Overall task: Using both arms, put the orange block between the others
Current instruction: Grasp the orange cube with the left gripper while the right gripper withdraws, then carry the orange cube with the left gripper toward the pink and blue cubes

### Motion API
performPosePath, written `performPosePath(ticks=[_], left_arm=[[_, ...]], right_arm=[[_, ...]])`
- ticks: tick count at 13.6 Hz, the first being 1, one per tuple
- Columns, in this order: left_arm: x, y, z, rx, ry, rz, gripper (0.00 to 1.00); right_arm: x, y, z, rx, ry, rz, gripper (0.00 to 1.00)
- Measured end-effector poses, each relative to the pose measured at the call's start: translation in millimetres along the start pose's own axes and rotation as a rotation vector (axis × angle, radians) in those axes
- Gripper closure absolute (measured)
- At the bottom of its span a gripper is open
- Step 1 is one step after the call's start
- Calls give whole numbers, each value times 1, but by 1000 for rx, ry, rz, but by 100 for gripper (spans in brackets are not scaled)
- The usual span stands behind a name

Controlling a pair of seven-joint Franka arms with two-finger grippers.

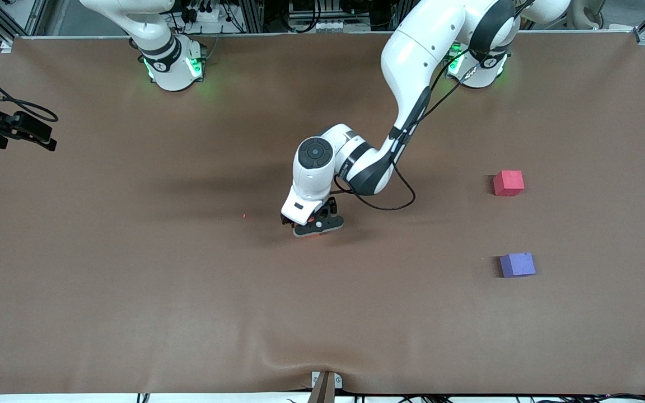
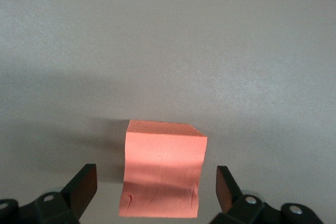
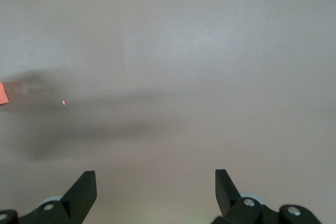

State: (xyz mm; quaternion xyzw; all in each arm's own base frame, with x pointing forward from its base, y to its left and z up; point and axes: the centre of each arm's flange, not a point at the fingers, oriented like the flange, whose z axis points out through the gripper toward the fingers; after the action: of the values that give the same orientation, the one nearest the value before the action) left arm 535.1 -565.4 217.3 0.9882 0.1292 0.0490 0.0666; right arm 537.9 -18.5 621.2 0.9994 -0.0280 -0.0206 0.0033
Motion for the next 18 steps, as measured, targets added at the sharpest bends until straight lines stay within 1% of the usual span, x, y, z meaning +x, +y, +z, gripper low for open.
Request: performPosePath(ticks=[2, 4, 5, 6, 7, 8, 9, 12, 14, 16, 18], left_arm=[[-1, 0, 5, -7, 4, 1, 2], [-1, 0, 11, -12, 7, 2, 7], [-2, -1, 14, -13, 8, 2, 7], [-2, -1, 16, -14, 9, 2, 13], [-2, -1, 17, -15, 9, 2, 22], [-2, -2, 18, -14, 9, 3, 35], [-1, -1, 17, -16, 11, 7, 43], [0, -1, 16, -17, 14, 10, 47], [7, 0, 8, -26, 27, 10, 47], [22, -1, -13, -43, 50, 11, 47], [46, -9, -43, -37, 55, -10, 47]], right_arm=[[0, -1, 0, 0, 1, -2, 0], [0, -2, -1, 0, 2, -3, 0], [0, -3, -1, 0, 3, -4, 0], [0, -3, -1, 0, 3, -4, 0], [0, -3, -1, 0, 3, -4, 0], [0, -3, -1, 0, 3, -4, 0], [0, -3, -1, 0, 3, -4, 0], [0, -3, 0, 0, 2, -4, 0], [1, -3, 1, 0, -1, -5, 0], [3, -4, 4, 0, -3, -5, 0], [5, -6, 6, 0, 1, -9, 0]])
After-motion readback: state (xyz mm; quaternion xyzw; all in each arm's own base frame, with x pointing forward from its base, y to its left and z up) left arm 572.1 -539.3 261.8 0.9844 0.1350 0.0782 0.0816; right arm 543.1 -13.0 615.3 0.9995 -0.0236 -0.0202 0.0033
